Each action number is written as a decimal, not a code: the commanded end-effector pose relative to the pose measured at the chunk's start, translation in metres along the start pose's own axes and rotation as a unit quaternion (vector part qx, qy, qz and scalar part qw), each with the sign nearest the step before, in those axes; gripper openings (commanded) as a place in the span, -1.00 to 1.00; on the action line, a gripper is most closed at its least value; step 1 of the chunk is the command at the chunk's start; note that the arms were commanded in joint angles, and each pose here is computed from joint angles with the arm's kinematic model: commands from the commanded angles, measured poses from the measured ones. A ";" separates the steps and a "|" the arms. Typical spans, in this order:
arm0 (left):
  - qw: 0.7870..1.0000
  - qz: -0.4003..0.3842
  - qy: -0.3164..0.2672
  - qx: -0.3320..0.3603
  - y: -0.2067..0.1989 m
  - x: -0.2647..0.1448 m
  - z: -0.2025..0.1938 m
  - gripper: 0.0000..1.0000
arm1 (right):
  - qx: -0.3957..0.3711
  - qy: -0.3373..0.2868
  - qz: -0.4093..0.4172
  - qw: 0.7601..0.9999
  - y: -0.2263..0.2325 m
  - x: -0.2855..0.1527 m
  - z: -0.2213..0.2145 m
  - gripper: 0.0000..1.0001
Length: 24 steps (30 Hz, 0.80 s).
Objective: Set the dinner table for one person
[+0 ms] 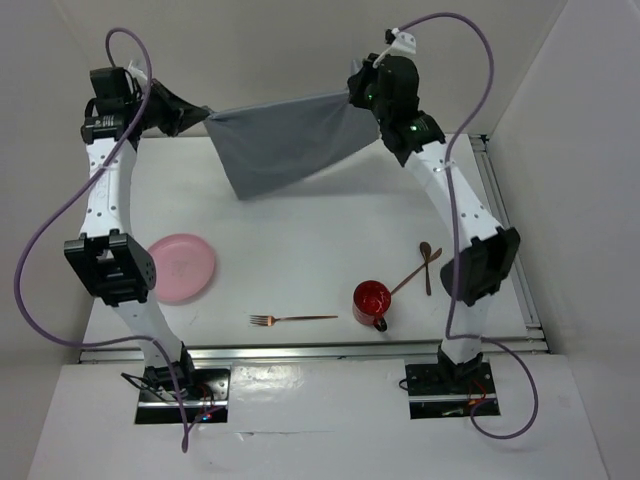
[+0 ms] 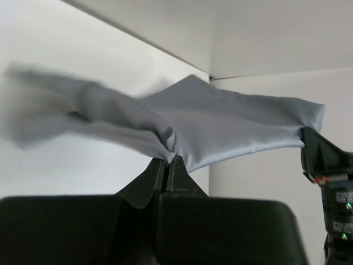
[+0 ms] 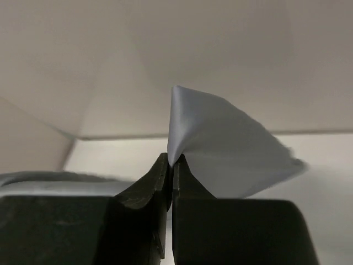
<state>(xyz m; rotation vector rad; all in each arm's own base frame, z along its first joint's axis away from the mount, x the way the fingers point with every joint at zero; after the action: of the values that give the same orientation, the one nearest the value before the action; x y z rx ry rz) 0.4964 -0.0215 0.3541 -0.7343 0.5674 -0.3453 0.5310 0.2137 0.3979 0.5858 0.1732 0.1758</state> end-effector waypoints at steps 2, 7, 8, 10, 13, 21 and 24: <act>0.999 -0.043 -0.006 -0.018 -0.026 -0.032 -0.010 -1.00 | 0.020 -0.067 0.061 0.996 0.046 -0.074 0.037 -1.00; 0.999 -0.040 0.017 -0.025 -0.012 -0.054 -0.067 -1.00 | 0.080 -0.052 0.014 0.995 0.001 -0.143 -0.003 -1.00; 0.998 -0.026 0.031 -0.043 0.000 -0.061 -0.088 -1.00 | 0.078 -0.014 -0.017 0.997 -0.025 -0.151 -0.044 -1.00; 0.998 -0.023 0.045 -0.042 0.008 -0.065 -0.111 -1.00 | 0.114 0.002 -0.017 0.993 -0.037 -0.188 -0.060 -1.00; 0.996 -0.006 0.074 -0.056 0.029 -0.067 -0.156 -1.00 | 0.157 0.057 -0.075 0.983 -0.090 -0.230 -0.125 -1.00; 0.996 0.017 0.086 -0.035 0.034 -0.072 -0.160 -1.00 | 0.187 0.044 -0.103 0.976 -0.116 -0.263 -0.127 -1.00; 0.997 0.015 0.068 -0.010 0.021 -0.072 -0.140 -1.00 | 0.164 0.024 -0.091 0.982 -0.101 -0.247 -0.109 -1.00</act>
<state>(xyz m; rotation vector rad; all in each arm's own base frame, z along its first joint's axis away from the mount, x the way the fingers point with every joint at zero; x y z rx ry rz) 0.3320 -0.0712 0.2487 -0.8785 0.8903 -0.4152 0.2601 0.1571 0.2516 0.9265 0.4362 0.0836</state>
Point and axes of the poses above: each gripper's point midway between its finger pads, its own x axis out along the fingers, its own y axis along the line the jaws close on, z = x × y, the point moved 2 cm from there along -x, back along the fingers, and after that the axes turned 13 degrees about x, right-handed, at the moved point
